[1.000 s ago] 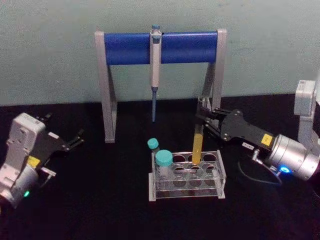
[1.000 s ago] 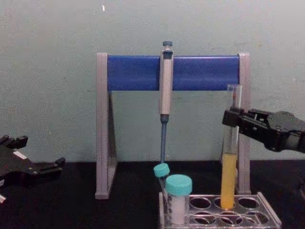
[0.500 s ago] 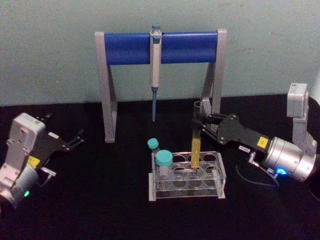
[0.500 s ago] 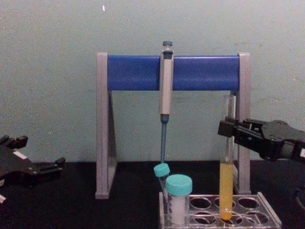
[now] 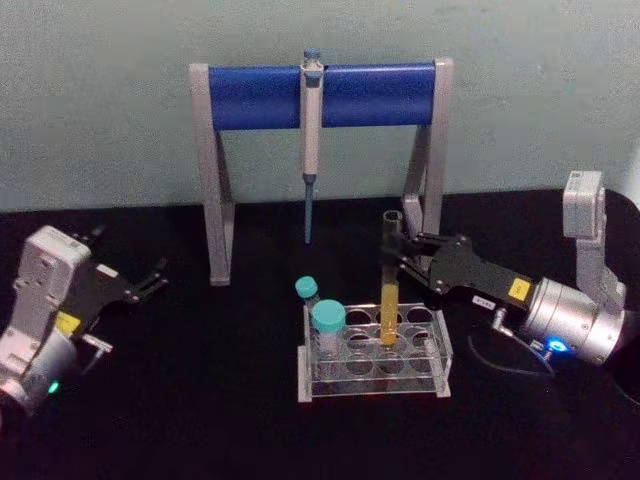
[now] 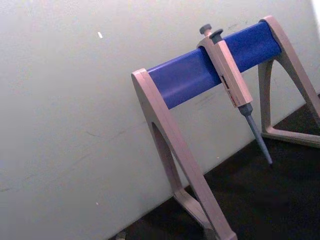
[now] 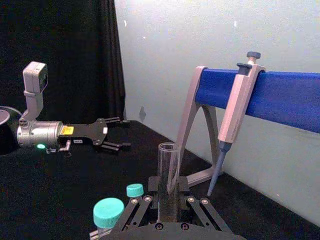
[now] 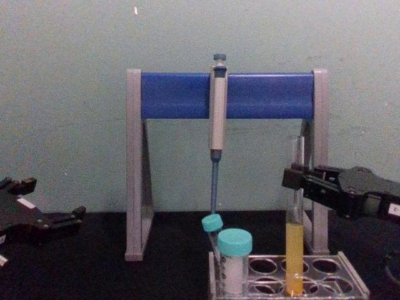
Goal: Pick up the test tube from the test tube rack, shake it, then place it back into the test tube rack.
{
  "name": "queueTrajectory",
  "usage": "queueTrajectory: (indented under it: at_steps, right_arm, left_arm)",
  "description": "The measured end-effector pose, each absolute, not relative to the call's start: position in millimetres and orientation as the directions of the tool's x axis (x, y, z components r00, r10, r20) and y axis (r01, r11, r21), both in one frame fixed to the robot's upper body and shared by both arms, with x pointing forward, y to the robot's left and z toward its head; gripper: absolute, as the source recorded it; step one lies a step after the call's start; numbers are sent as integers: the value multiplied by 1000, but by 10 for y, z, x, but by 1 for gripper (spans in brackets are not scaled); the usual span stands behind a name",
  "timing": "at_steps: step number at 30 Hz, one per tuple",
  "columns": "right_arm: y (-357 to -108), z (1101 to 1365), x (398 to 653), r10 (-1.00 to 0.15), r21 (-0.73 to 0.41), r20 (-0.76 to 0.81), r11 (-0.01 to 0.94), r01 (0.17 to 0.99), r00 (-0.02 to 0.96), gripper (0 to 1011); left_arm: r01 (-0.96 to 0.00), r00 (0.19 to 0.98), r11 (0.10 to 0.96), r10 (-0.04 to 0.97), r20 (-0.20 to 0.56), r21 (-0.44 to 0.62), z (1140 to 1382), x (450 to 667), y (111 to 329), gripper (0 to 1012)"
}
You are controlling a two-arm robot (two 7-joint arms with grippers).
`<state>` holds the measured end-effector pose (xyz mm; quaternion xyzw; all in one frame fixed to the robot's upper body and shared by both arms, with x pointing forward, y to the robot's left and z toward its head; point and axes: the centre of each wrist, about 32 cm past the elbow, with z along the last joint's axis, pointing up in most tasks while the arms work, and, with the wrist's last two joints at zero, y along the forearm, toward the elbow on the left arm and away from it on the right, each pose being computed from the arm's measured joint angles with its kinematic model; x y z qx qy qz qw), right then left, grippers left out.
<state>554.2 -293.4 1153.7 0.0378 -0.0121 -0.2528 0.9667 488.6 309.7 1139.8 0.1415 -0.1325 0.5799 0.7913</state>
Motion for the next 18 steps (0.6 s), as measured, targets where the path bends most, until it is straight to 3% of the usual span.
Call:
queueTrajectory:
  at_steps: [18]
  right_arm:
    - [-2926,11480,5564,-490,54,-16,870,490,872,230]
  left_arm:
    - [-955,292,287,880,374,70,11398,4886,3097,1001]
